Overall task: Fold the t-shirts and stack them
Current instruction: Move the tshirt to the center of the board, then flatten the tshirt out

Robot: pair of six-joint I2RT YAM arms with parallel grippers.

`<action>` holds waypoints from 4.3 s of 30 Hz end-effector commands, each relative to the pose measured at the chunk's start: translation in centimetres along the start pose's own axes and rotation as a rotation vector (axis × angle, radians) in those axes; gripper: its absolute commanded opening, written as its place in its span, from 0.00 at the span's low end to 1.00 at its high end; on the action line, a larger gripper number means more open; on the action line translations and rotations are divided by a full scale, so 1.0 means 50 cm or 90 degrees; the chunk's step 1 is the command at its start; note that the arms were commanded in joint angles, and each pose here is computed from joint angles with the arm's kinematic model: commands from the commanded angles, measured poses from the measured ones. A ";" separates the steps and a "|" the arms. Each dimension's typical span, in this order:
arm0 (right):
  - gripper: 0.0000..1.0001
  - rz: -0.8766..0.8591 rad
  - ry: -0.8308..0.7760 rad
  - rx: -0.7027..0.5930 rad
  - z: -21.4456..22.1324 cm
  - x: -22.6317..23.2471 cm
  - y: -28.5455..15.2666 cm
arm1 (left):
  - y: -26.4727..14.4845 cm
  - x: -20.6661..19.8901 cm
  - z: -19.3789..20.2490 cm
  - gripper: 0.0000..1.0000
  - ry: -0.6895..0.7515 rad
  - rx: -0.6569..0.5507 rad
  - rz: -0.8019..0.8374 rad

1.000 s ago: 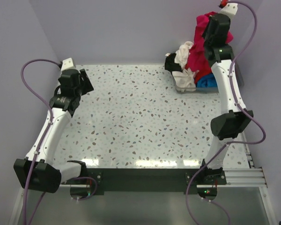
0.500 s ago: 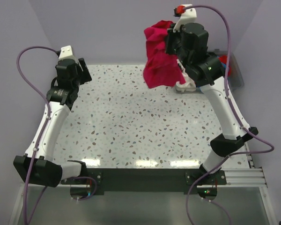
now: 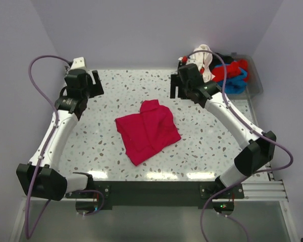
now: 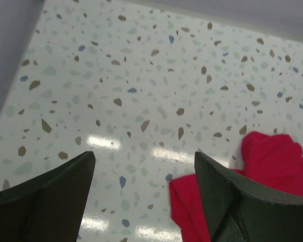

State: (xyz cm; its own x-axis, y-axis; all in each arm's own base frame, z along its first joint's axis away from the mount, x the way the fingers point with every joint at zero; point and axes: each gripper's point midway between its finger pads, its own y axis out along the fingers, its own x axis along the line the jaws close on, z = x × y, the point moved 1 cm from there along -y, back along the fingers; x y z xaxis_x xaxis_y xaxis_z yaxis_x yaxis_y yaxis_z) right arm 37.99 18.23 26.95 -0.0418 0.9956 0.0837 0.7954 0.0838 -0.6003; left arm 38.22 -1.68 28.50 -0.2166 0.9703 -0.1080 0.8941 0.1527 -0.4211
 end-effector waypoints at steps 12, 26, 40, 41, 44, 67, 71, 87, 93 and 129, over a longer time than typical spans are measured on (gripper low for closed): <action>0.83 -0.262 -0.028 0.252 0.298 0.159 0.017 | 0.003 -0.112 0.309 0.84 -0.083 0.230 0.097; 0.67 -0.289 0.007 0.362 0.435 0.209 0.108 | -0.009 -0.223 0.471 0.74 -0.086 0.355 0.213; 0.00 -0.220 -0.017 0.363 0.426 0.193 0.144 | 0.051 -0.229 0.592 0.68 -0.035 0.418 0.167; 0.00 -0.215 -0.017 0.346 0.405 0.186 0.130 | 0.057 -0.215 0.598 0.68 -0.025 0.421 0.145; 0.00 -0.160 -0.013 0.327 0.375 0.137 0.099 | 0.081 -0.196 0.604 0.67 -0.007 0.424 0.109; 0.38 0.007 0.048 0.401 0.432 -0.059 0.093 | -0.029 -0.152 0.523 0.70 0.052 0.423 0.076; 0.41 0.005 0.039 0.404 0.427 -0.055 0.101 | -0.058 -0.142 0.554 0.66 0.047 0.451 0.082; 0.45 -0.007 0.050 0.414 0.420 -0.038 0.119 | -0.074 -0.151 0.620 0.54 0.056 0.528 0.114; 0.45 0.001 0.048 0.416 0.424 -0.043 0.119 | -0.072 -0.156 0.625 0.42 0.058 0.530 0.124; 0.45 0.030 0.050 0.413 0.429 -0.063 0.119 | -0.074 -0.170 0.551 0.00 0.044 0.491 0.108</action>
State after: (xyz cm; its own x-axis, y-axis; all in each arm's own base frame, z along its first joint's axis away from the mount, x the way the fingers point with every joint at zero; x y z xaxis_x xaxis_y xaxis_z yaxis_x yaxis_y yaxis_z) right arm 29.41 16.78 5.48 0.0224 0.9951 0.0963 0.2493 0.0877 -0.9644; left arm 24.96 -15.23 4.09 -0.0473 0.9856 -0.1625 0.3326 -0.1379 -0.9329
